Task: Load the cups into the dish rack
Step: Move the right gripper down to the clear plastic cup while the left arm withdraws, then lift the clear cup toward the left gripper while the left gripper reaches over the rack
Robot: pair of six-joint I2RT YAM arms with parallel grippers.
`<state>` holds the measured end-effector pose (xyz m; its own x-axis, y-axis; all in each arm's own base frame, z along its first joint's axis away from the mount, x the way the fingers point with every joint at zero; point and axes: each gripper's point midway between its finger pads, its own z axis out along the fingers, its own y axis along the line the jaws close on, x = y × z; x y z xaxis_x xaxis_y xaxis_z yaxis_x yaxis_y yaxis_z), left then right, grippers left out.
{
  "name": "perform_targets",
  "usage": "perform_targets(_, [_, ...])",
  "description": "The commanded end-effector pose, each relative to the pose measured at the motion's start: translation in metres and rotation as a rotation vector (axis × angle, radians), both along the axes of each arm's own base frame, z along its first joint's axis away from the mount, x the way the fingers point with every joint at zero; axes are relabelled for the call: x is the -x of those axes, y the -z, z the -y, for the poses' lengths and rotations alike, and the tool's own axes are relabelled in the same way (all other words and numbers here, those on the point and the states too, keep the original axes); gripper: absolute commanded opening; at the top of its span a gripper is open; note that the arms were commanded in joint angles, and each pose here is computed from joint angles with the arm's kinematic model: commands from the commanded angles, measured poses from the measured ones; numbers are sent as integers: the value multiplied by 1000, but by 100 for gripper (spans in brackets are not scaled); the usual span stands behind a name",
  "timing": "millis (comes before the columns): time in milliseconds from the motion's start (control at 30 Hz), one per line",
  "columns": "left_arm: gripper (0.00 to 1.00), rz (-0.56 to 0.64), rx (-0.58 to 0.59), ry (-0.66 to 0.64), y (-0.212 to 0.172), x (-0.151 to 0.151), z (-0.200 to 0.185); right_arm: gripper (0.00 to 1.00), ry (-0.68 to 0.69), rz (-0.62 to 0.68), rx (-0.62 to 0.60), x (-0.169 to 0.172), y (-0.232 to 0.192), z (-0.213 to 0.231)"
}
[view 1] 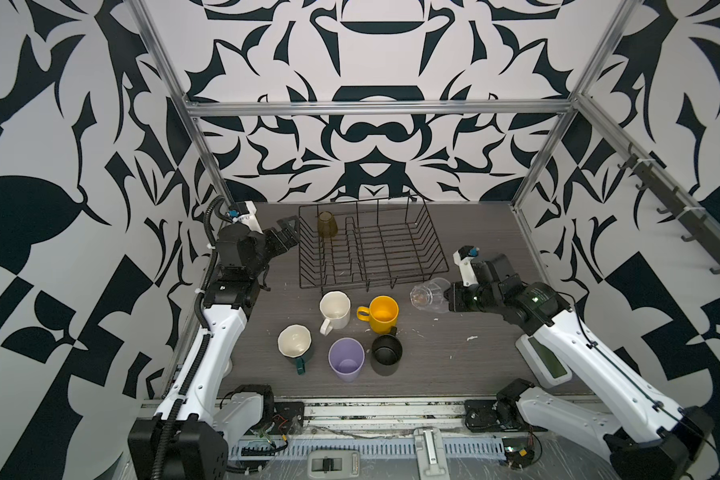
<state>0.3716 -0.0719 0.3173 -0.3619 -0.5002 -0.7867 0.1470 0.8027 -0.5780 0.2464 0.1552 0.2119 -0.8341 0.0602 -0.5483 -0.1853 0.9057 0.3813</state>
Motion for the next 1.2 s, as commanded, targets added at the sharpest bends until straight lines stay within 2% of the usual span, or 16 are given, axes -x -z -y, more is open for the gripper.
perform_targets(0, [99, 65, 57, 157, -18, 10, 25, 0, -114, 192, -226, -33, -67, -38])
perform_targets(200, [100, 167, 150, 421, -33, 31, 63, 0, -221, 275, -464, -60, -109, -75])
perform_targets(333, [100, 199, 179, 549, -40, 48, 81, 0, -283, 271, -544, -68, -122, -92])
perform_targets(500, [100, 277, 109, 657, -46, 76, 107, 0, -354, 260, -647, -74, -134, -110])
perform_targets(633, [99, 293, 81, 732, -42, 86, 121, 0, -418, 263, -723, -73, -145, -120])
perform_targets(1033, [99, 306, 65, 880, -39, 96, 153, 0, -545, 250, -787, -58, -156, -145])
perform_targets(1167, [99, 318, 57, 893, -41, 97, 157, 0, -586, 240, -809, -54, -158, -153])
